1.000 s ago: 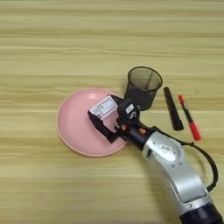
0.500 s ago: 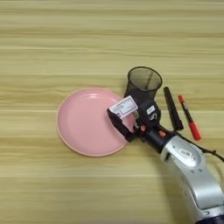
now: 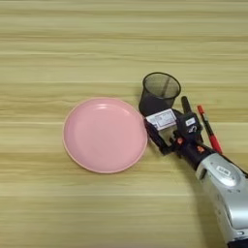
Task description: Move the objects on the table
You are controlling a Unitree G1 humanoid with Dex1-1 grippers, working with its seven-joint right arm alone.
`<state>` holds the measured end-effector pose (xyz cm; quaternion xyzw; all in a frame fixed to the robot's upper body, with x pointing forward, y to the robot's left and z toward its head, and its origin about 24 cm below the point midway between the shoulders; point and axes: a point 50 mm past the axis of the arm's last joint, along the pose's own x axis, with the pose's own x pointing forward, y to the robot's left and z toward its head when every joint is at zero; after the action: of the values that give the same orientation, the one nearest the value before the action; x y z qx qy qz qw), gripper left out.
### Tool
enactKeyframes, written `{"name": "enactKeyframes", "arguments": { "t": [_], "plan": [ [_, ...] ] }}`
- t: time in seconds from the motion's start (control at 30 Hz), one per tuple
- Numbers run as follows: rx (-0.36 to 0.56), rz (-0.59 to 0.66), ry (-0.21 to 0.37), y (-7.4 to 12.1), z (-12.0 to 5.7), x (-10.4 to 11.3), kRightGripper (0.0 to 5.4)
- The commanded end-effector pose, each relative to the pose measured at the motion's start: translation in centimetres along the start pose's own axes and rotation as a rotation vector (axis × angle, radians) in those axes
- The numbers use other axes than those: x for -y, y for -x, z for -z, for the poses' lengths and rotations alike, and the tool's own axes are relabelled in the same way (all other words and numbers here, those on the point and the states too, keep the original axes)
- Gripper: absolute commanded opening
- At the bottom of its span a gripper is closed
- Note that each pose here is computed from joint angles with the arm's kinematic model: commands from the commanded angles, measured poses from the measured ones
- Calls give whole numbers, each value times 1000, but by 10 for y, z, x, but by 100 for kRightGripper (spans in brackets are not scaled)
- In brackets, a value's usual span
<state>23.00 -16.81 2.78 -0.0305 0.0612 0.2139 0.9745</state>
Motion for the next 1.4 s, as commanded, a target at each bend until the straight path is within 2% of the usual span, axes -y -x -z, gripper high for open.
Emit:
{"name": "enactKeyframes", "arguments": {
  "t": [0.03, 0.37, 0.73, 0.87, 1.03, 1.27, 1.4],
  "plan": [
    [87, 25, 43, -2, -19, 9, 402],
    [64, 162, 38, 4, -13, 42, 402],
    [106, 339, 42, 12, -24, 86, 402],
    [119, 353, 46, 12, -27, 90, 402],
    [146, 416, 57, 17, -35, 108, 402],
    [115, 480, 48, 17, -28, 127, 402],
    [91, 518, 66, 17, -23, 136, 402]
  ]
}}
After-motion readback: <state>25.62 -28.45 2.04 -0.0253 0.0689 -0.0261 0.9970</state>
